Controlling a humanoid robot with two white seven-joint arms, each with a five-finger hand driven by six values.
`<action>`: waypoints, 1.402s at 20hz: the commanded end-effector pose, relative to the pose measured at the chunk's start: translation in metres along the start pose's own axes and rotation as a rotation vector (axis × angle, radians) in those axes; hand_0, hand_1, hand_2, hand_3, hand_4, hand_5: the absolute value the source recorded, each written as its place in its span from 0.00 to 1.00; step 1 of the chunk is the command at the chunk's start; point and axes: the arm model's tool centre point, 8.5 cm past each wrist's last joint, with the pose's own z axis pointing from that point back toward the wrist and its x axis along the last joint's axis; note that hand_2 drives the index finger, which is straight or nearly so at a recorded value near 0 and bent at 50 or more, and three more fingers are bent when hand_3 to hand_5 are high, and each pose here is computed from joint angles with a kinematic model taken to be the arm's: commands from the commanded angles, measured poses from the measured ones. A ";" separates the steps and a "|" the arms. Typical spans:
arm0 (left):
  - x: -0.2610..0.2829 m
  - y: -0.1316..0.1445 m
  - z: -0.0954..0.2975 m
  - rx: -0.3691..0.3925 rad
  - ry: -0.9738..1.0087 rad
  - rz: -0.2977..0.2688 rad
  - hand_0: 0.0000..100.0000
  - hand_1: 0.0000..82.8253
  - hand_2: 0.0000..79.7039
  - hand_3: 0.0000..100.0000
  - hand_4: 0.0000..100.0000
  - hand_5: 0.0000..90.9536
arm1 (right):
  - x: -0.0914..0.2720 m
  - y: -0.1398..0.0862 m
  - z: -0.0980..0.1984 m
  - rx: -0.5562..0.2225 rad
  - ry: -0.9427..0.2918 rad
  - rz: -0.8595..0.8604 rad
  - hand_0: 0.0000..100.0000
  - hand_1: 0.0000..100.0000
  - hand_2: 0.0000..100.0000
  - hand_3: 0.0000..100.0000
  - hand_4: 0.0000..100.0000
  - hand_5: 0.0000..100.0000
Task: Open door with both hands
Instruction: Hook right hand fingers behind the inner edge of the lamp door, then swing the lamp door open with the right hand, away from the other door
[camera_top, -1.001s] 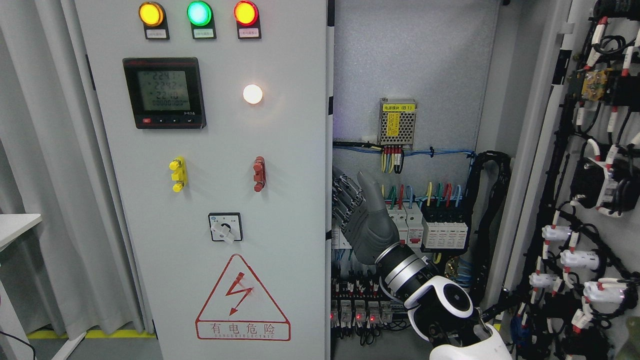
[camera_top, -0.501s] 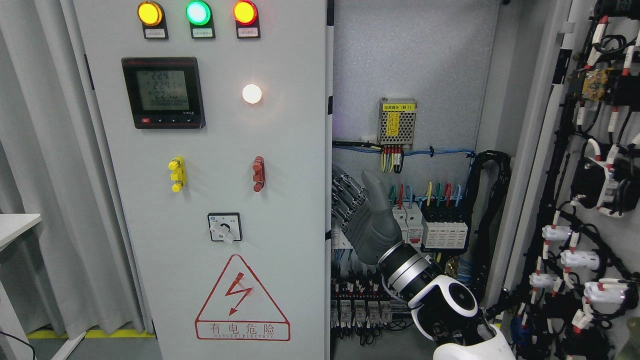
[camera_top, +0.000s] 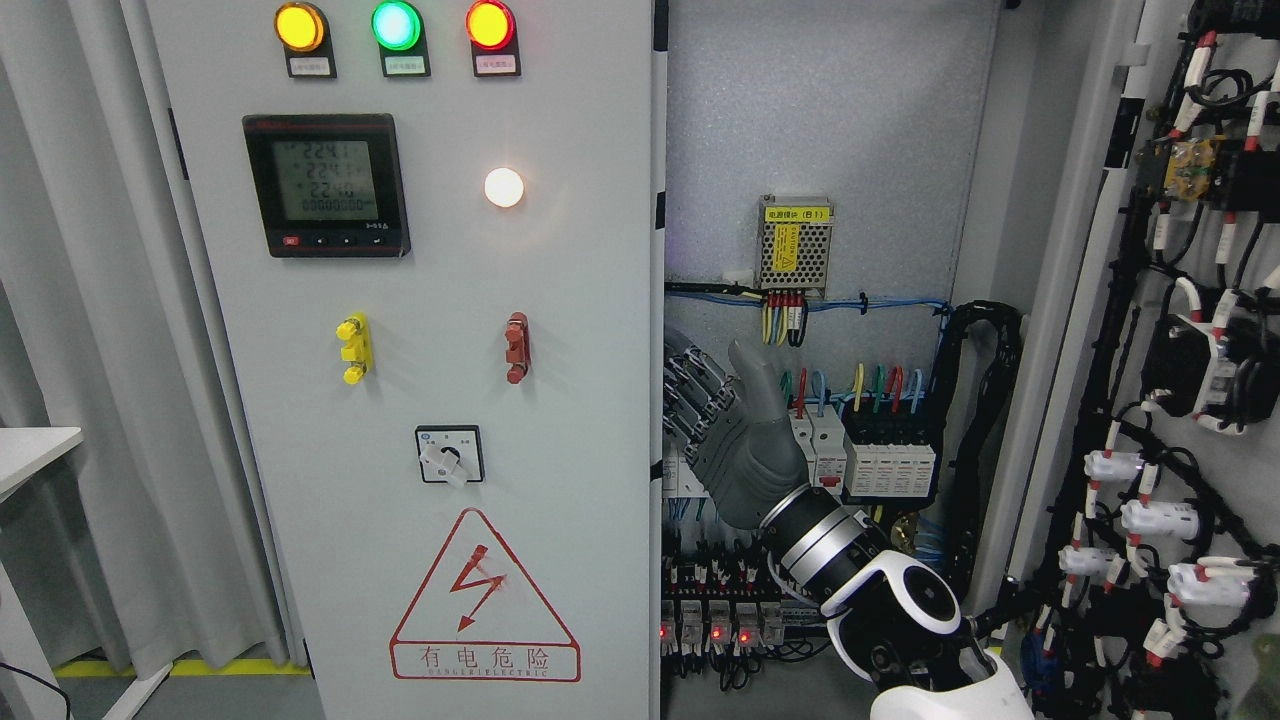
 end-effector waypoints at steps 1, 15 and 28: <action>0.001 0.000 0.000 0.004 -0.001 0.001 0.30 0.00 0.03 0.03 0.04 0.00 | 0.002 -0.001 0.001 0.000 -0.010 -0.018 0.22 0.00 0.00 0.00 0.00 0.00; 0.001 -0.001 0.000 0.003 -0.001 -0.001 0.30 0.00 0.03 0.03 0.04 0.00 | -0.003 0.003 0.001 0.044 0.033 -0.054 0.22 0.00 0.00 0.00 0.00 0.00; 0.002 -0.003 0.000 -0.001 -0.003 -0.002 0.30 0.00 0.03 0.03 0.04 0.00 | 0.000 0.004 0.009 0.060 0.009 -0.053 0.22 0.00 0.00 0.00 0.00 0.00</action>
